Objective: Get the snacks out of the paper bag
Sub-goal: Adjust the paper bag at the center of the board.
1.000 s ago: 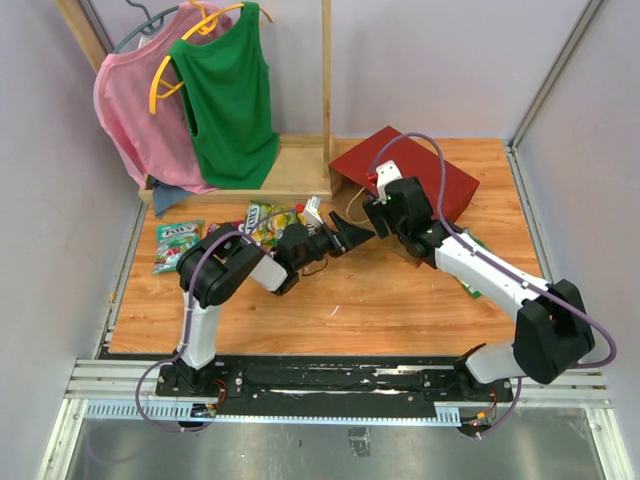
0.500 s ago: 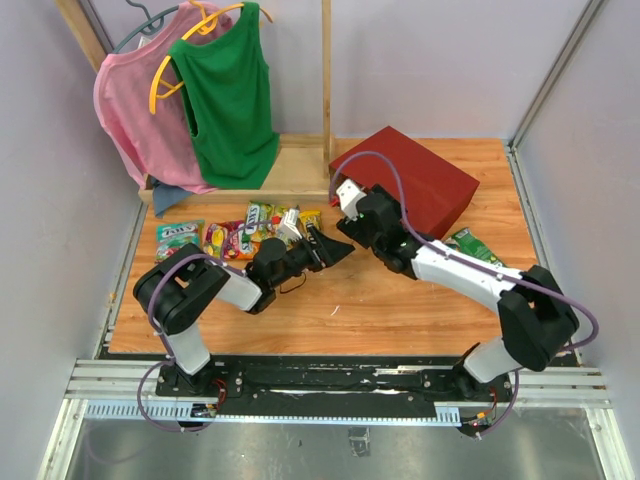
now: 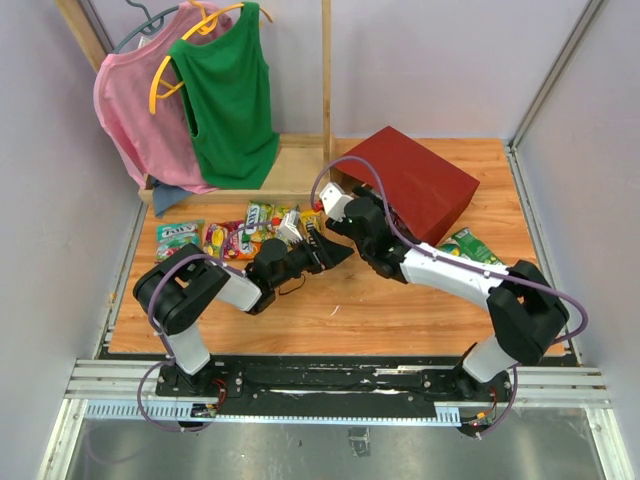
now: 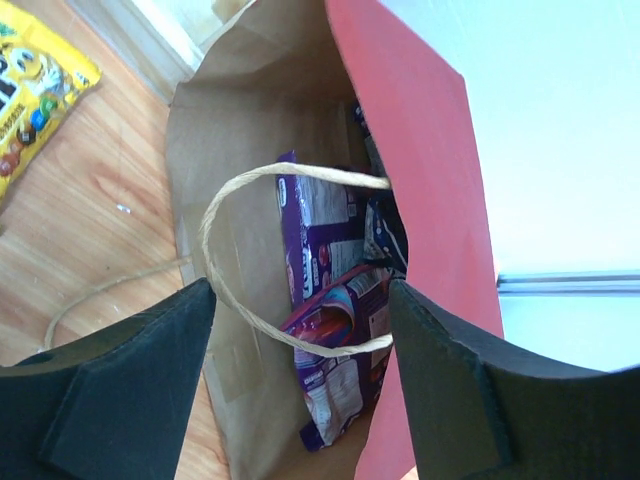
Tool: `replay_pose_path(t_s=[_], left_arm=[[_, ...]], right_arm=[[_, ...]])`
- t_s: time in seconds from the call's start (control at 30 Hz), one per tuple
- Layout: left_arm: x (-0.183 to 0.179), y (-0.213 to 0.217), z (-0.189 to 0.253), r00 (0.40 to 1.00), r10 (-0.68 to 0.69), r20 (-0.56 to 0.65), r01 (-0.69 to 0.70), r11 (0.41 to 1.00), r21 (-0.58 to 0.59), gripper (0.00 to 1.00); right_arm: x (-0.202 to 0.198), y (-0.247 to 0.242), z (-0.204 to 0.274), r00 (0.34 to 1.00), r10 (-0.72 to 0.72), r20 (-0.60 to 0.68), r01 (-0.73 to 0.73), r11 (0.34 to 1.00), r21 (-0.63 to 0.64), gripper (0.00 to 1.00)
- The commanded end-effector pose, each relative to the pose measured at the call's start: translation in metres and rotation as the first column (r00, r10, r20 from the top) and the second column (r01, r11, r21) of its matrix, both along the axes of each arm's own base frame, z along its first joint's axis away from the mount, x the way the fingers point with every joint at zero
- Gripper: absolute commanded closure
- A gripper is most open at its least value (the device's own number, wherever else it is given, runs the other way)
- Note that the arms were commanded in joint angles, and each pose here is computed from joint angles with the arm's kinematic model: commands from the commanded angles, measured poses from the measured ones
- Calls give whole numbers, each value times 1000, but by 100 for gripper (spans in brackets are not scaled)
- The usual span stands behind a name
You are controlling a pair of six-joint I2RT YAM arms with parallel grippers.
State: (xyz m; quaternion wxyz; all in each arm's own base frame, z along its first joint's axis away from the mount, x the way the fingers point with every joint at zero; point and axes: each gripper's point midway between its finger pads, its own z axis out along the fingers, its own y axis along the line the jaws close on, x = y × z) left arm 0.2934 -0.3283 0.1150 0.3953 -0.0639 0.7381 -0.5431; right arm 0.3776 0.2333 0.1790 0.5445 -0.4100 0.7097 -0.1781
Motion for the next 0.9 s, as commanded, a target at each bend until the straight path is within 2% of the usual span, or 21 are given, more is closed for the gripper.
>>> replay_pose_path(t_s=[0.0, 0.13, 0.37, 0.43, 0.53, 0.63, 0.87], left_arm=[[6, 0, 10, 999, 8, 49, -8, 1000, 5, 15], [6, 1, 9, 999, 13, 49, -14, 1000, 19, 15], [7, 2, 8, 999, 14, 52, -15, 1000, 24, 15], [6, 2, 7, 999, 14, 51, -15, 1000, 28, 15], [7, 1, 8, 999, 11, 51, -13, 999, 29, 15], [8, -1, 7, 999, 5, 52, -7, 999, 32, 15], [23, -22, 22, 995, -41, 90, 38, 999, 37, 15]], right_arm=[[10, 5, 24, 998, -28, 47, 26, 999, 44, 30], [9, -1, 25, 998, -41, 40, 38, 997, 65, 35], [12, -20, 39, 997, -79, 3, 76, 970, 231, 46], [15, -29, 39, 995, -99, -20, 101, 958, 269, 59], [18, -39, 41, 993, -105, -50, 116, 937, 329, 86], [21, -50, 43, 990, -115, -77, 136, 907, 399, 98], [39, -76, 49, 980, -79, -183, 176, 776, 605, 99]])
